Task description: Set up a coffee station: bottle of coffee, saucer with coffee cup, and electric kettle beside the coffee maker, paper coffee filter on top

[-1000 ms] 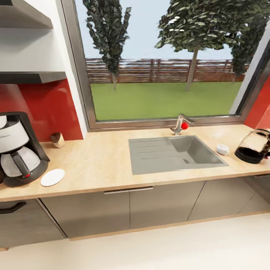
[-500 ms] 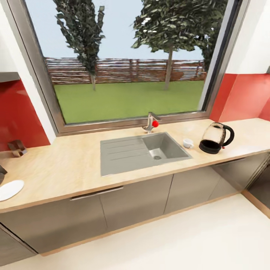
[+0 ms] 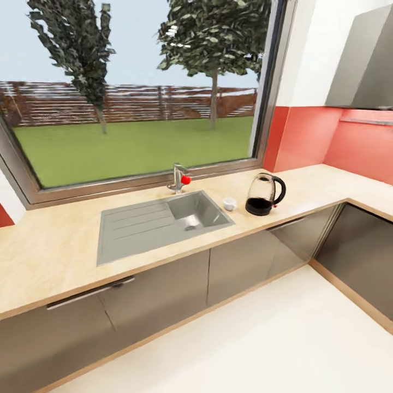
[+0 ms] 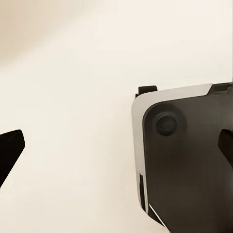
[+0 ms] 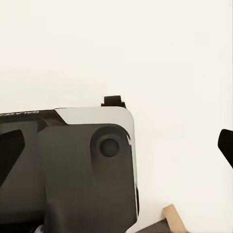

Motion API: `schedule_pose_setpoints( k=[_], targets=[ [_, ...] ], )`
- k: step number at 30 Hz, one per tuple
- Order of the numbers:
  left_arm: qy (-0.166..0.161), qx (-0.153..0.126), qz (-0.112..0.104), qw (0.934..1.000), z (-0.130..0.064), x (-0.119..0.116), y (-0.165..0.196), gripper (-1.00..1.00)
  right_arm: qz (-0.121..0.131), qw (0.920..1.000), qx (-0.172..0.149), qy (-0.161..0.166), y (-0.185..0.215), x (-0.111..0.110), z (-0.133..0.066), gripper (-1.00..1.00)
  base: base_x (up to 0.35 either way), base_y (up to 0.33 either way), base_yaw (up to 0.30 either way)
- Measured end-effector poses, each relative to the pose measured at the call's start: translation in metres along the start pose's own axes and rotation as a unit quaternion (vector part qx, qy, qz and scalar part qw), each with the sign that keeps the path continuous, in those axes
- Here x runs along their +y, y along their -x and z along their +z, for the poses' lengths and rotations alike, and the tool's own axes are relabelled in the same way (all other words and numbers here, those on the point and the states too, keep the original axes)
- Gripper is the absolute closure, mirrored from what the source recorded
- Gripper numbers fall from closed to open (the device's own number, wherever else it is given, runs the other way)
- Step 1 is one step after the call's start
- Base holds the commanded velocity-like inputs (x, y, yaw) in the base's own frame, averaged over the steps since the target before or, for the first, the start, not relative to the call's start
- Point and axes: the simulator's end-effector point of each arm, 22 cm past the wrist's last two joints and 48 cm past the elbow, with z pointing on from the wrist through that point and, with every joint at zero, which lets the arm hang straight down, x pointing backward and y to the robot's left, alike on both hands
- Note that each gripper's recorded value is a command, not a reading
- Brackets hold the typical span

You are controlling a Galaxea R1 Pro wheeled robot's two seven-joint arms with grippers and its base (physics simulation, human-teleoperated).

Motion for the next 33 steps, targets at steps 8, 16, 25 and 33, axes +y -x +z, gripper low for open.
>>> schedule_pose_setpoints(
  k=[8,16,25,33],
  targets=[
    [-0.001,0.0,0.0,1.0,0.0,-0.001,-0.0001,-1.0,0.0,1.0,0.0,0.0,0.0,0.0,0.0,-1.0,0.013,-0.271,-0.3],
    [-0.001,0.0,0.0,1.0,-0.0001,-0.0016,-0.0003,-1.0,0.0,1.0,0.0,0.0,-0.0001,0.0,-0.0002,-1.0,0.204,-0.211,-0.3],
    [0.001,0.001,0.0,1.0,-0.0002,0.0008,-0.0006,-1.0,-0.004,1.0,0.0,0.001,0.0,0.0007,-0.0002,-1.0,0.238,-0.216,-0.104],
    [0.001,0.001,0.0,1.0,-0.0001,-0.0011,-0.0005,-1.0,-0.005,0.9999,-0.01,-0.001,0.0043,-0.002,-0.0002,-1.0,0.31,-0.133,-0.001]
  ],
)
